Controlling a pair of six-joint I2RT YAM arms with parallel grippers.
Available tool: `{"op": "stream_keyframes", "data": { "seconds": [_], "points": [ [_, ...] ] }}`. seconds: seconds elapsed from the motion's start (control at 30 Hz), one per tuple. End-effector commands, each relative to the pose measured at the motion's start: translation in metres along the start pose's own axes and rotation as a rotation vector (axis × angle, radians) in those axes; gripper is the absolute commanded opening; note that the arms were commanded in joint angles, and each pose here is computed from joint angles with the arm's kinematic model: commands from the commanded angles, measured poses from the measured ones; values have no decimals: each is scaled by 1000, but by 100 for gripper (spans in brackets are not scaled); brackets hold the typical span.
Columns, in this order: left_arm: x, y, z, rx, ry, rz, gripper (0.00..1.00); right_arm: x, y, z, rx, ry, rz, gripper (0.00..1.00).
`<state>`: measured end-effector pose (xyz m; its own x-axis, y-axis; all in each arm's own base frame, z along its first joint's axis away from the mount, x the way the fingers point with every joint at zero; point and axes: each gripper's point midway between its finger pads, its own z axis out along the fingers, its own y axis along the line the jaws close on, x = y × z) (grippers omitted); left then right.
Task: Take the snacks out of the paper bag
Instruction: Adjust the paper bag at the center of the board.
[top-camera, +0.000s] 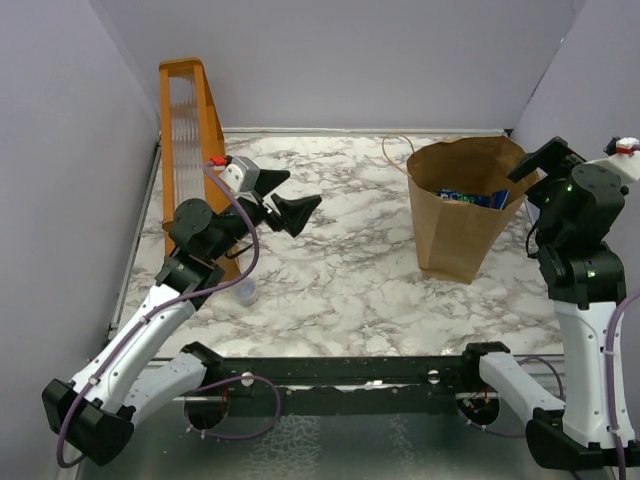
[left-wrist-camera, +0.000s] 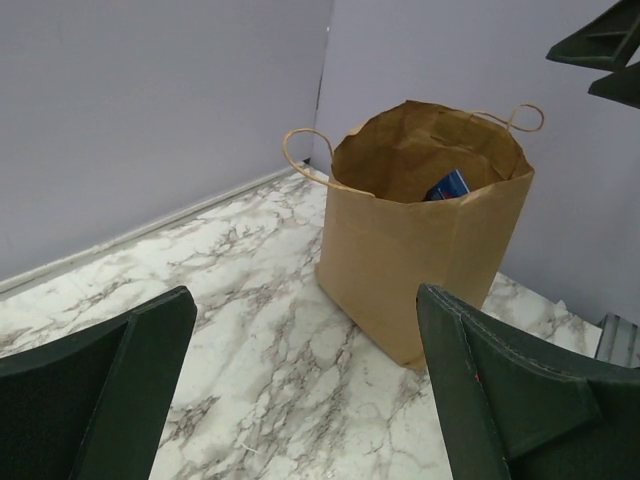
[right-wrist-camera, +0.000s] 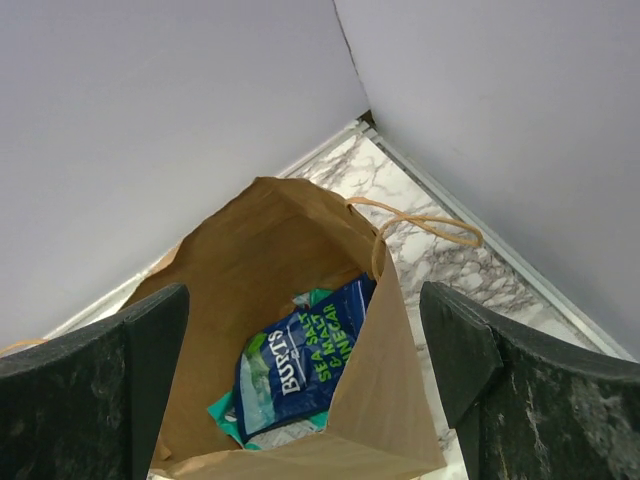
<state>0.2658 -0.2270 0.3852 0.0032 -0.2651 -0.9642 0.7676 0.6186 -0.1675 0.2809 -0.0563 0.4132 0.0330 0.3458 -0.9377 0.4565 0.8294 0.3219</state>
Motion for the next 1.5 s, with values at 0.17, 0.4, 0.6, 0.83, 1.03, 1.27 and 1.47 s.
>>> {"op": "stream_keyframes", "data": {
  "seconds": [0.17, 0.4, 0.6, 0.83, 1.03, 1.27, 1.47],
  "points": [
    [-19, 20, -11, -194, -45, 49, 95, 47, -12, 25, 115, 87, 105, 99],
    [-17, 33, -19, -300, -47, 40, 95, 59, -26, 51, 169, 103, 141, 100],
    [-19, 36, -23, -317, -56, 40, 96, 56, -35, 74, 83, 86, 150, 91],
    [-14, 37, -21, -322, -44, 35, 96, 48, -31, 78, 67, 69, 146, 78],
    [-6, 42, -18, -337, -22, 29, 96, 42, -30, 80, 75, 29, 200, 72],
    [1, 45, -14, -343, 7, 24, 96, 40, -18, 89, 34, 27, 257, 67],
    [2, 47, -13, -345, 15, 27, 96, 43, -13, 94, 5, 23, 283, 67]
  ]
}}
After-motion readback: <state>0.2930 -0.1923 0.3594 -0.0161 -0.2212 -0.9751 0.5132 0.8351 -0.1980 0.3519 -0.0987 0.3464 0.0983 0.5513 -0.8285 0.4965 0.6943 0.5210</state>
